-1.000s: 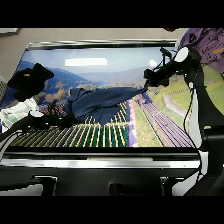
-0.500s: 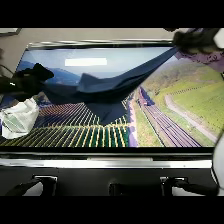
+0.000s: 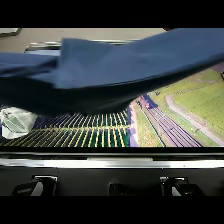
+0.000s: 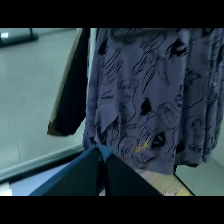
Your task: Fold the clothes and pants, and hang the long-sleeved shirts on hangers.
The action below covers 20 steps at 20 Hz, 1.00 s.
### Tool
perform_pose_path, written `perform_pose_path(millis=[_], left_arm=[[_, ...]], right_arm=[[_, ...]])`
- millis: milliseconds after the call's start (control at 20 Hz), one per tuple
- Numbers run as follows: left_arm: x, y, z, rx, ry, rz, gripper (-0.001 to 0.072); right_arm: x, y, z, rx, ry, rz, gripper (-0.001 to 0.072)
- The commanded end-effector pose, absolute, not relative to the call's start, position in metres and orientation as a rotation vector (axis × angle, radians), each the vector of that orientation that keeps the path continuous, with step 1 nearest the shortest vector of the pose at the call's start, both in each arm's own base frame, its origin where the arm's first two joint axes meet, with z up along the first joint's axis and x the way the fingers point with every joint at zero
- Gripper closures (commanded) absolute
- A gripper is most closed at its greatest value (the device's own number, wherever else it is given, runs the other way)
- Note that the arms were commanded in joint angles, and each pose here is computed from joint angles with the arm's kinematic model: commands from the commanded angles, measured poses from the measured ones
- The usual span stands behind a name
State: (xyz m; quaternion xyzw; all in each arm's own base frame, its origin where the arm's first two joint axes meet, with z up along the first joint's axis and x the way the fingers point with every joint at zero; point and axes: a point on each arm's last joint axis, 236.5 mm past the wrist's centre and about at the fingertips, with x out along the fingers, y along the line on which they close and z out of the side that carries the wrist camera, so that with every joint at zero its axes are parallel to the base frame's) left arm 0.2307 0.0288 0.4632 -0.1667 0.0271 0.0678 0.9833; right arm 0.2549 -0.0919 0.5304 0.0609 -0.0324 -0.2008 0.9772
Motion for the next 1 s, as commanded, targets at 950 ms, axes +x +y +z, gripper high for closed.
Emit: perform_pose_path(millis=[950], left_arm=[[0.512,-0.048,0.028,-0.445,1.097,-0.009,0.0430]], right_arm=[[0.503,0.027,0.039,0.257,1.327,-0.177,0.0683]])
